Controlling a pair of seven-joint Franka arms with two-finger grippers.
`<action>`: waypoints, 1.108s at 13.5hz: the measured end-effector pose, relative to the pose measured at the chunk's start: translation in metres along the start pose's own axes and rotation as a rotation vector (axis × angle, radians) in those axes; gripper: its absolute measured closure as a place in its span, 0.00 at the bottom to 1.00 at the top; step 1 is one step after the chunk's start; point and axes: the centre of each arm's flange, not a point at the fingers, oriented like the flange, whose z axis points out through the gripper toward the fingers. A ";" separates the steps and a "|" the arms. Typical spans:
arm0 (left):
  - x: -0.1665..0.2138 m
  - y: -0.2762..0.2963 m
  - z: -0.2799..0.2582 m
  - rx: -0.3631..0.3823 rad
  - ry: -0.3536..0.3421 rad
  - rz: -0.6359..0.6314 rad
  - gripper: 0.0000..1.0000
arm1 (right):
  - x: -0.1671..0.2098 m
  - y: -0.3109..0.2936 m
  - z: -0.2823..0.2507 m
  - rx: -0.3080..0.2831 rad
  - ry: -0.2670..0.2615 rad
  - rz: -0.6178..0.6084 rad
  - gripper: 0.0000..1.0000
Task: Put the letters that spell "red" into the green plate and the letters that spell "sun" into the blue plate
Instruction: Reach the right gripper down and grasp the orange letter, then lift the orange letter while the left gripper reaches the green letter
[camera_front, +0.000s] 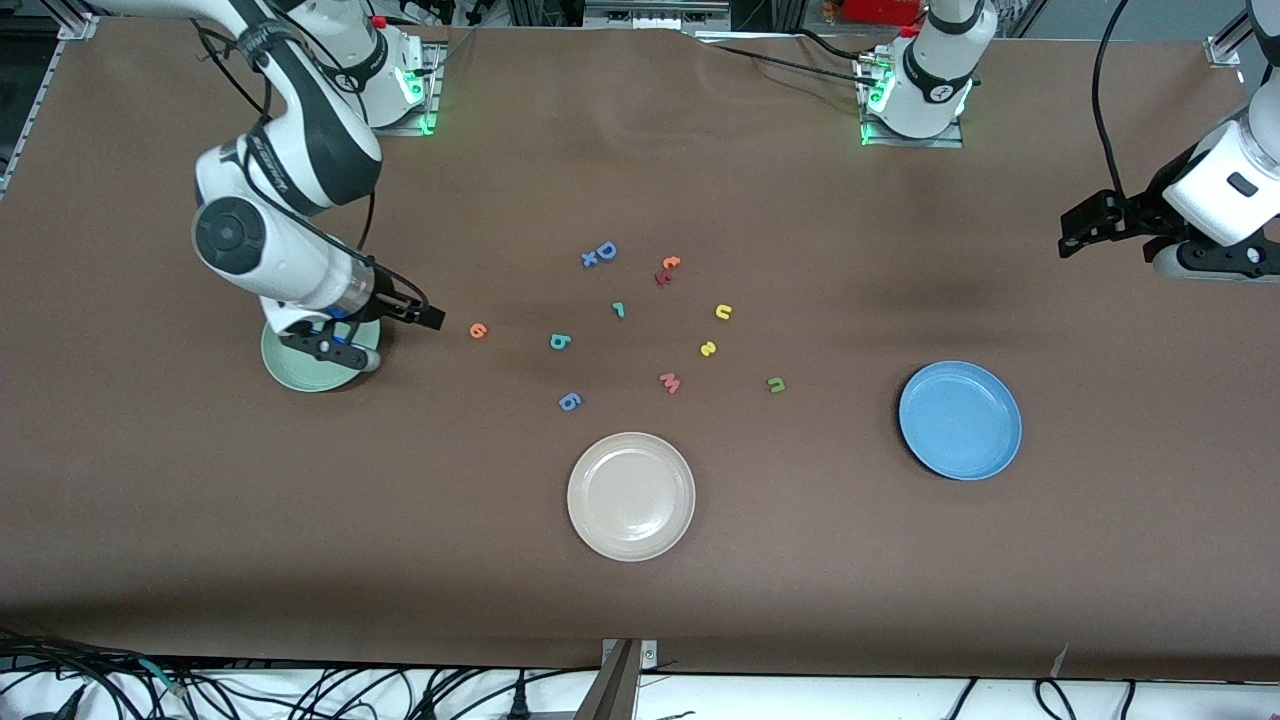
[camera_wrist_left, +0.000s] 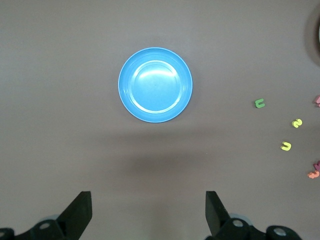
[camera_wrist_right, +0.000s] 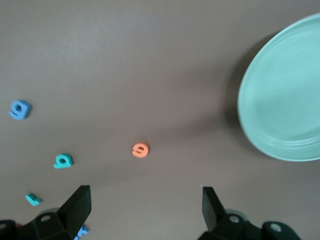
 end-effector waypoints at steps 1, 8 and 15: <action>0.001 -0.003 0.001 0.000 -0.003 -0.006 0.00 | 0.002 0.001 0.012 0.005 -0.025 0.001 0.01; 0.012 -0.001 0.021 -0.002 -0.040 -0.015 0.00 | -0.019 -0.004 0.092 -0.001 0.002 -0.051 0.04; 0.052 0.062 0.107 -0.012 -0.141 -0.030 0.00 | -0.021 -0.021 0.150 -0.023 0.068 -0.048 0.03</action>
